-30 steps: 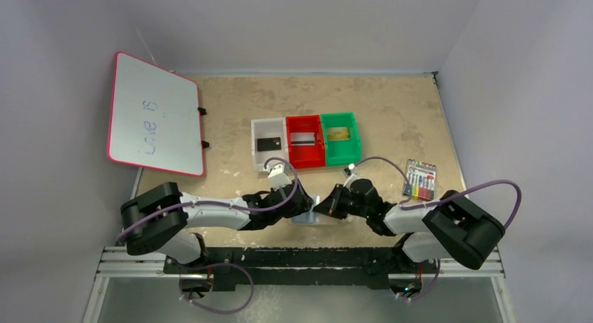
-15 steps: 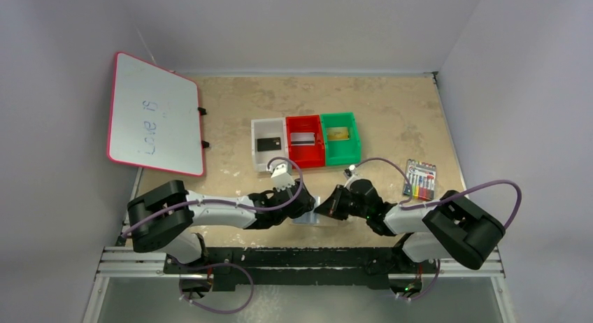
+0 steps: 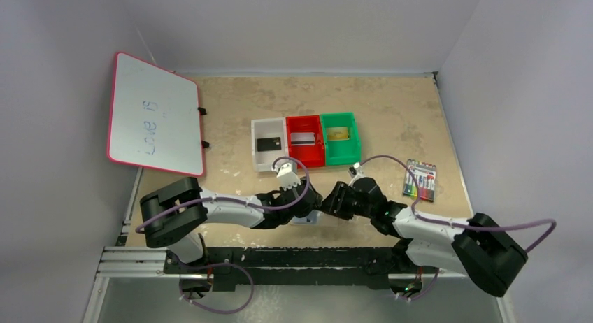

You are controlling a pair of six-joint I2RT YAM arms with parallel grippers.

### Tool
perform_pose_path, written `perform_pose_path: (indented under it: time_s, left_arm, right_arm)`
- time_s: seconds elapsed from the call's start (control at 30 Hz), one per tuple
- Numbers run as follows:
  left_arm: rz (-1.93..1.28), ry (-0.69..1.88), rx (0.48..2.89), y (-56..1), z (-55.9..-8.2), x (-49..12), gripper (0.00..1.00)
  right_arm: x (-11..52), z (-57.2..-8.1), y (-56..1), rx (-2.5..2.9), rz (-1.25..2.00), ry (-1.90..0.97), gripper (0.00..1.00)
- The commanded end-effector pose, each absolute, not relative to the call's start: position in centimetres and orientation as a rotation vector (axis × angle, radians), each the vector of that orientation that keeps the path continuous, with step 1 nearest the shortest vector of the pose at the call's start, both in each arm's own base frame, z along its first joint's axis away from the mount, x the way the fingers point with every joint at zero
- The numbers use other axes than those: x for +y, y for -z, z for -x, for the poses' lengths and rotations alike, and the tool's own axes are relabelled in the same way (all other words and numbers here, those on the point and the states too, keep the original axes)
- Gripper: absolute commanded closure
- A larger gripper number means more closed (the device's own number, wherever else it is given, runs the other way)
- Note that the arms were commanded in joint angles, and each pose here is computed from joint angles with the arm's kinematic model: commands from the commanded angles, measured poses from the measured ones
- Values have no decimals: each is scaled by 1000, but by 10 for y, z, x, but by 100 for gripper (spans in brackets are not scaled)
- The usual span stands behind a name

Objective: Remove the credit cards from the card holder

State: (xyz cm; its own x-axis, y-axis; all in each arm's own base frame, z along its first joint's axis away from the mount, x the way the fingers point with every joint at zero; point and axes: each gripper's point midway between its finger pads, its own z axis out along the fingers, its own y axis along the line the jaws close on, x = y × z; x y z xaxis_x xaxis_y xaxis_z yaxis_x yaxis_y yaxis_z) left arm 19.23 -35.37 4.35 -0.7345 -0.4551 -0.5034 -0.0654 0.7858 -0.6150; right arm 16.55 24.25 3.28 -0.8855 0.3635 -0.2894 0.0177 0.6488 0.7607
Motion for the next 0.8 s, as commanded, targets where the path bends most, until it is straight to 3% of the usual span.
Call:
perform_pose_path:
  time_s: [0.0, 0.47, 0.77]
  left_arm:
    - [336, 794, 2382, -29, -175, -359, 52]
    - [238, 1131, 2372, -56, -161, -419, 52]
    - [198, 1210, 2340, -73, -162, -439, 51]
  right_arm:
    - [228, -185, -54, 2377, -332, -993, 50]
    - [132, -192, -89, 2243, -753, -519, 47]
    - [104, -187, -123, 2063, -895, -579, 42]
